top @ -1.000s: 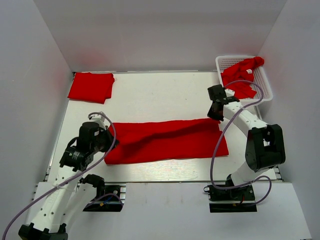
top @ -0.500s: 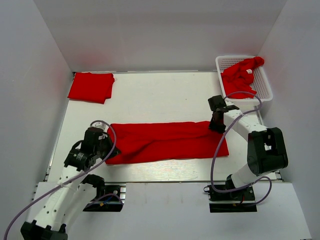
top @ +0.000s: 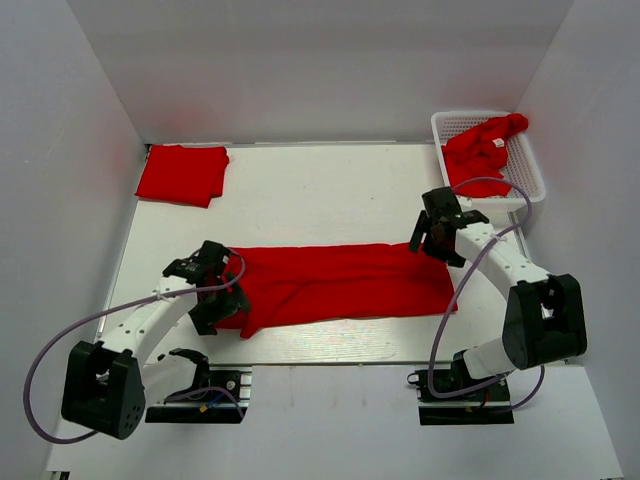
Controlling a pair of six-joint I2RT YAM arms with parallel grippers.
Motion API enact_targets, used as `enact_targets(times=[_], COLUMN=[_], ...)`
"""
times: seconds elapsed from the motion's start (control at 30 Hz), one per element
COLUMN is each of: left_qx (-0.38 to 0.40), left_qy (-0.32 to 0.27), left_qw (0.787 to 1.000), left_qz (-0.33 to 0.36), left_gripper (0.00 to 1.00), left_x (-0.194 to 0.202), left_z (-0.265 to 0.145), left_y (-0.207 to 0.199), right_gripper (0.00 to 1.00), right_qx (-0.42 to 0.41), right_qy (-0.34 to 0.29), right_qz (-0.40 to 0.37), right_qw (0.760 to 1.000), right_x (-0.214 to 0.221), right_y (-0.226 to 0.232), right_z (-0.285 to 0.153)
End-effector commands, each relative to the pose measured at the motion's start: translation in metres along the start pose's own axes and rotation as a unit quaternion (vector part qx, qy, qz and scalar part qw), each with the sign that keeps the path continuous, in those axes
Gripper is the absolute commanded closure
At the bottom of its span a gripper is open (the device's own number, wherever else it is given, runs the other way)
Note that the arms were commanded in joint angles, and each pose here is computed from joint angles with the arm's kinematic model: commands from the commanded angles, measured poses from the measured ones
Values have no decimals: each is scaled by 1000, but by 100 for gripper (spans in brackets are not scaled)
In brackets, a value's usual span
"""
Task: Fold and stack the t-shirts
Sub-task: Fold the other side of the tshirt into a rectangle
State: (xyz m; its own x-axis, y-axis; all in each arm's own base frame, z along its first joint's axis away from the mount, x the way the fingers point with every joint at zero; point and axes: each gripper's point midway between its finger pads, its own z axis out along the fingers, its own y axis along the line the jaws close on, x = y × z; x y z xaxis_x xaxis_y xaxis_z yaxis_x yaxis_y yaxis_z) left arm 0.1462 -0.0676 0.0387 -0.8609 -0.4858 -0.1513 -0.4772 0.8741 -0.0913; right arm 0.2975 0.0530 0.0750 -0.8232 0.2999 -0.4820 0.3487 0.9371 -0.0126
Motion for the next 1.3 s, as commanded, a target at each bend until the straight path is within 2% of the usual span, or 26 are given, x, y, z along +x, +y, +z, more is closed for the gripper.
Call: enact_targets(times=[0.0,0.03,0.2,0.3,0.4,0.43,0.6,0.63,0.73,0.9,1.07,1.17,1.27], left_qx=[10,27,113,184,223,205,173,173,166,132,71,65,74], left_qy=[-31,-41,-94,-128,-147,-131,-93,-90,-94,-83,-67,-67,-68], left_qw=[999,999,988,968,950,957,964,963,960,961,966,968,966], left_qz=[-10,-3,50,109,161,160,179,184,203,229,241,233,238], left_gripper=[3,0,0,0,0,0,0,2,22,44,47,47,55], left_x=[-14,-19,-42,-60,-74,-77,-80,-79,-79,-74,-72,-71,-72], left_z=[-18,-26,-46,-57,-63,-51,-29,-27,-23,-7,13,17,19], left_y=[-7,-13,-46,-79,-105,-105,-115,-118,-118,-112,-98,-100,-108], right_gripper=[10,10,10,10,10,10,10,10,10,10,10,10,10], right_qx=[-21,-25,-48,-70,-94,-96,-94,-87,-55,-38,-36,-37,-30], right_qy=[-24,-30,-34,-38,-45,-46,-60,-58,-48,-37,-33,-33,-34], right_qz=[-5,-6,-16,-43,-67,-71,-85,-85,-80,-78,-75,-71,-72], right_qw=[999,999,998,996,992,992,990,991,994,996,996,996,996], right_x=[-18,-19,-21,-22,-22,-21,-16,-14,-8,-2,-2,-2,-2], right_y=[6,7,11,17,25,25,16,13,1,-4,-3,-3,-5], right_z=[-19,-23,-30,-33,-40,-40,-45,-44,-38,-31,-28,-28,-27])
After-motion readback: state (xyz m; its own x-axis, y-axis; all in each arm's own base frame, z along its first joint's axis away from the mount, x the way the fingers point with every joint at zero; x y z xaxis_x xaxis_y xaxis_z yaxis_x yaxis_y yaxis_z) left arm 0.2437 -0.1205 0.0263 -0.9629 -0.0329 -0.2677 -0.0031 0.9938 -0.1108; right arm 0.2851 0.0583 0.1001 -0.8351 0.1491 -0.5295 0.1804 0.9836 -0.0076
